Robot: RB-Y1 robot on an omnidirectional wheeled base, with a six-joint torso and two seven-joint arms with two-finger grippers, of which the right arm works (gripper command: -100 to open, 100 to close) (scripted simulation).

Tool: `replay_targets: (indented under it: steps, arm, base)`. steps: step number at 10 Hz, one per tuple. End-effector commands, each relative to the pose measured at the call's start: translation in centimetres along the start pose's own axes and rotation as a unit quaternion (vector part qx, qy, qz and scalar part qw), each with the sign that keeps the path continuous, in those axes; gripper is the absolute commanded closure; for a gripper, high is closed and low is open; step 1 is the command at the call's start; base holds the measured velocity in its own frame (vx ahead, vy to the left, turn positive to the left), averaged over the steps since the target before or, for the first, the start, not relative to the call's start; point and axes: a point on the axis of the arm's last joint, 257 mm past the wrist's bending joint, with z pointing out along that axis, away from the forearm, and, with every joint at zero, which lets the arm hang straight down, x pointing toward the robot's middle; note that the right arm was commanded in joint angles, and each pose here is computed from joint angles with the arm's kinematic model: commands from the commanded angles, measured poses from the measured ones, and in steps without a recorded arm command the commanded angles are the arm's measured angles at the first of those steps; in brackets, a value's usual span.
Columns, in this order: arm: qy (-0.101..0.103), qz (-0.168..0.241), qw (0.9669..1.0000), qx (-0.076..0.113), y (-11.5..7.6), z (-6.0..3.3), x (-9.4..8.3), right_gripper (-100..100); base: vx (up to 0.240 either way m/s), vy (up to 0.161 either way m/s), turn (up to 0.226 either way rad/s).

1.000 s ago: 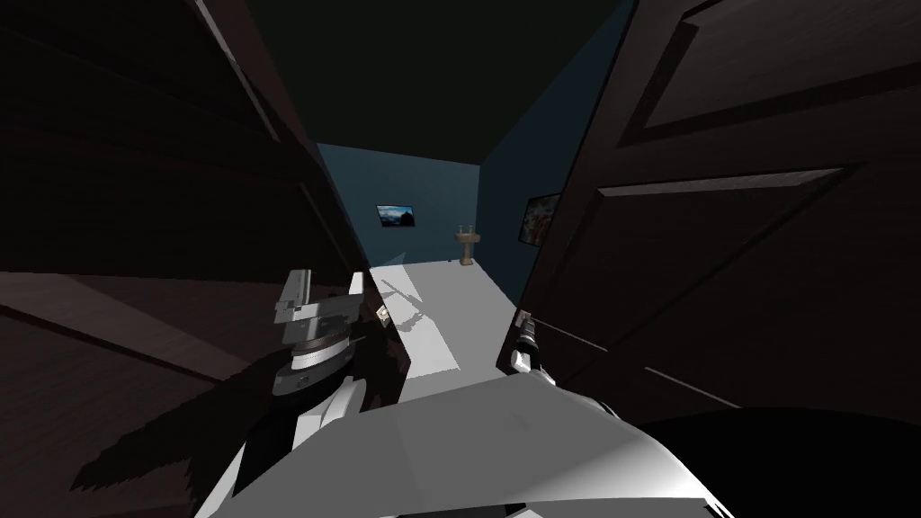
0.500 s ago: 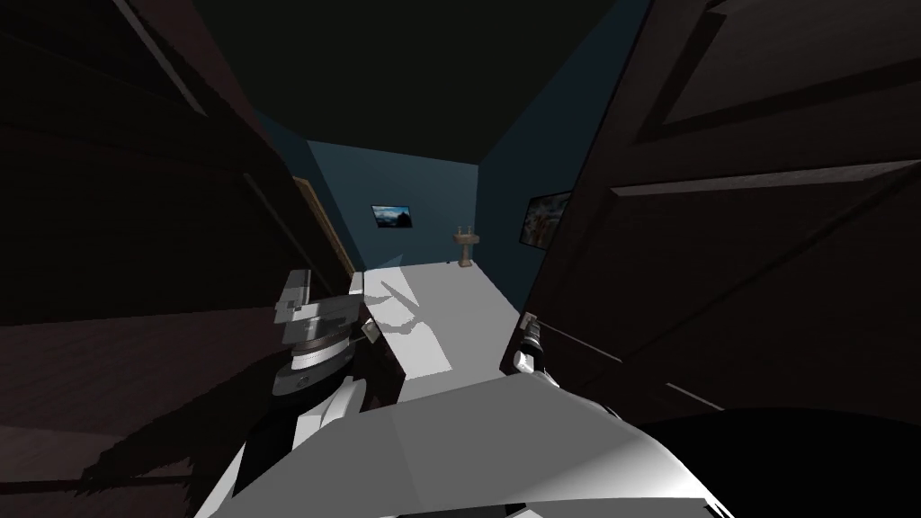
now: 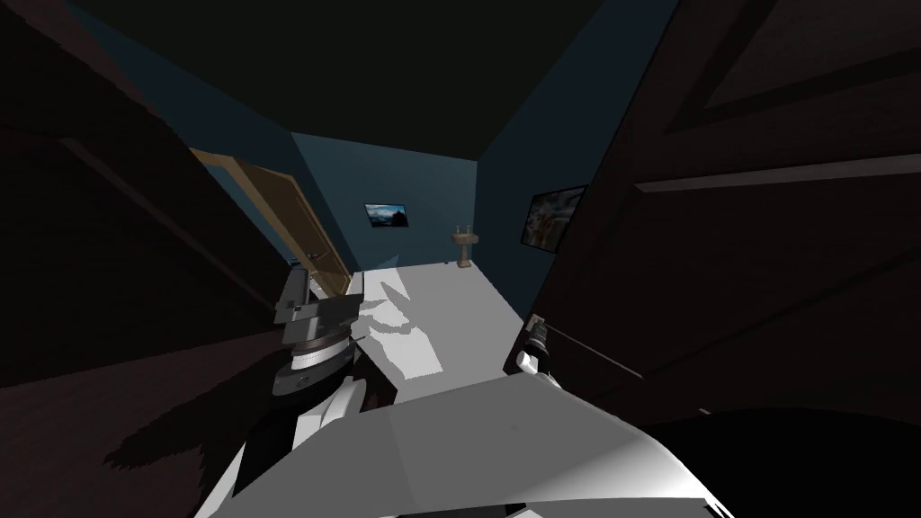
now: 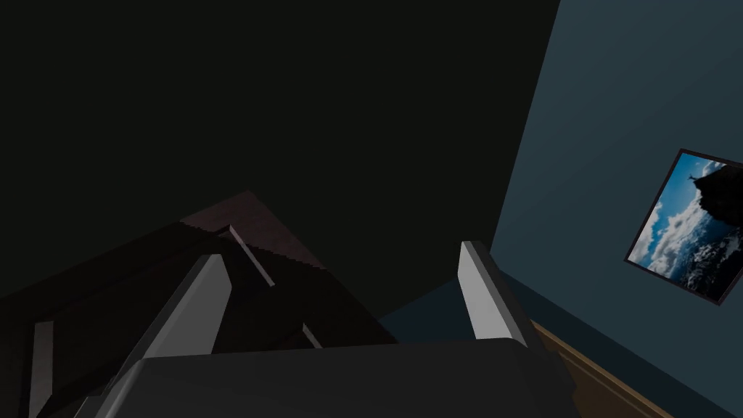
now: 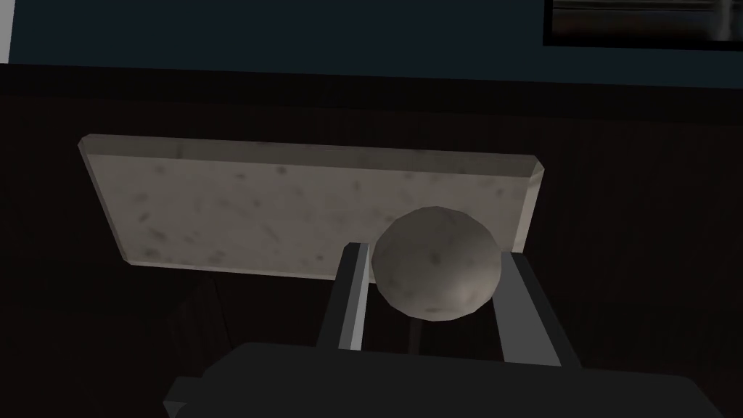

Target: Push the door open

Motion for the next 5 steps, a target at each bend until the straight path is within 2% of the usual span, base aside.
replay_targets:
  steps: [1,2,3,4,5]
  arm:
    - [-0.008,0.0,1.0,-0.005,0.3,0.43,-0.5,100]
    - [-0.019,-0.001,0.9998,-0.002,0.0,0.37,-1.4,100]
    - [-0.014,-0.002,0.9999,0.001,-0.2,0.16,-1.0,100]
    - [-0.033,-0.002,0.9995,-0.001,-0.1,0.26,-2.6,100]
    - [-0.037,-0.002,0.9993,-0.001,-0.1,0.27,-2.9,100]
  base:
    - [0.155,-0.037,-0.039]
    - [0.166,-0.028,-0.033]
    - [0.079,-0.017,-0.028]
    - [0.13,-0.072,-0.028]
    - [0.184,-0.085,-0.026]
